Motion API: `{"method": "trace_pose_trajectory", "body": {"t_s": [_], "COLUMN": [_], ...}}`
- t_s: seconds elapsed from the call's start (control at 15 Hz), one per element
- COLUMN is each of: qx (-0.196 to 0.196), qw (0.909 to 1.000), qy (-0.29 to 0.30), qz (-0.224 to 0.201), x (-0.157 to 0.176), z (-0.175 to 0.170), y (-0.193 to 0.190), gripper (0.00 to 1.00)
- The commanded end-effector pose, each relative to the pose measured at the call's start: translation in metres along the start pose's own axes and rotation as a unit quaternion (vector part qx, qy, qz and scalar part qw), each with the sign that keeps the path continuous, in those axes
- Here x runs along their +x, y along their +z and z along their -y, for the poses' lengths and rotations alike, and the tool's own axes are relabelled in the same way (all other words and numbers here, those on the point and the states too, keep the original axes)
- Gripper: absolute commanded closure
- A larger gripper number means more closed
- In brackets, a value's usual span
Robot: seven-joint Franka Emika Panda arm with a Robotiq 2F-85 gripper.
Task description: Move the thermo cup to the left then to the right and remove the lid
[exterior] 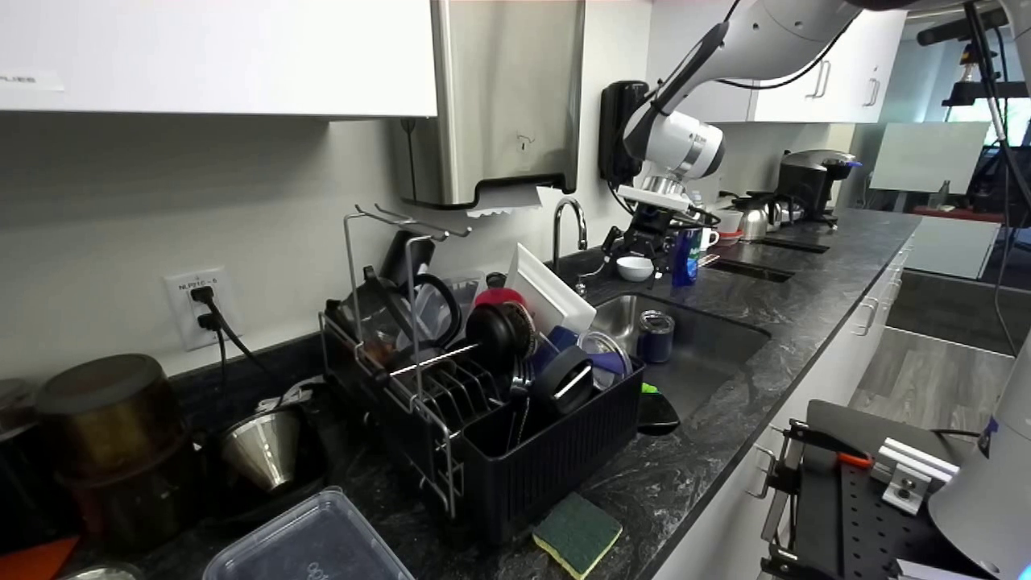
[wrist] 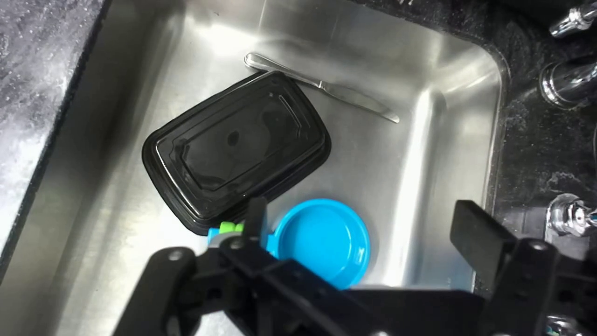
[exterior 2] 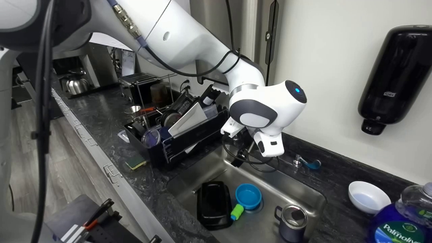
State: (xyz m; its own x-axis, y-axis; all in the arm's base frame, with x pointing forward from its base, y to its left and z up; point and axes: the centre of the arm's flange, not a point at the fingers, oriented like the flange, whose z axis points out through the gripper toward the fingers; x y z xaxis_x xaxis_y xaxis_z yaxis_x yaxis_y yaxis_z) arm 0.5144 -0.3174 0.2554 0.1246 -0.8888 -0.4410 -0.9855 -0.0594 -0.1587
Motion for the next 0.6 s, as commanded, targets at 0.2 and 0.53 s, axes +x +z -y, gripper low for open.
{"method": "trace_pose_trajectory", "body": {"t_s": [0.2,0.53], "qx": [0.006,0.015], "qw": [0.9996,0.9946], "qy": [-0.002,0.036], "qz": [-0.029,-0.096], "x": [0.010,0.047], "z": [-0.002,-0.005], "y": [0.000,0.003], "gripper": [0.00,0.00]}}
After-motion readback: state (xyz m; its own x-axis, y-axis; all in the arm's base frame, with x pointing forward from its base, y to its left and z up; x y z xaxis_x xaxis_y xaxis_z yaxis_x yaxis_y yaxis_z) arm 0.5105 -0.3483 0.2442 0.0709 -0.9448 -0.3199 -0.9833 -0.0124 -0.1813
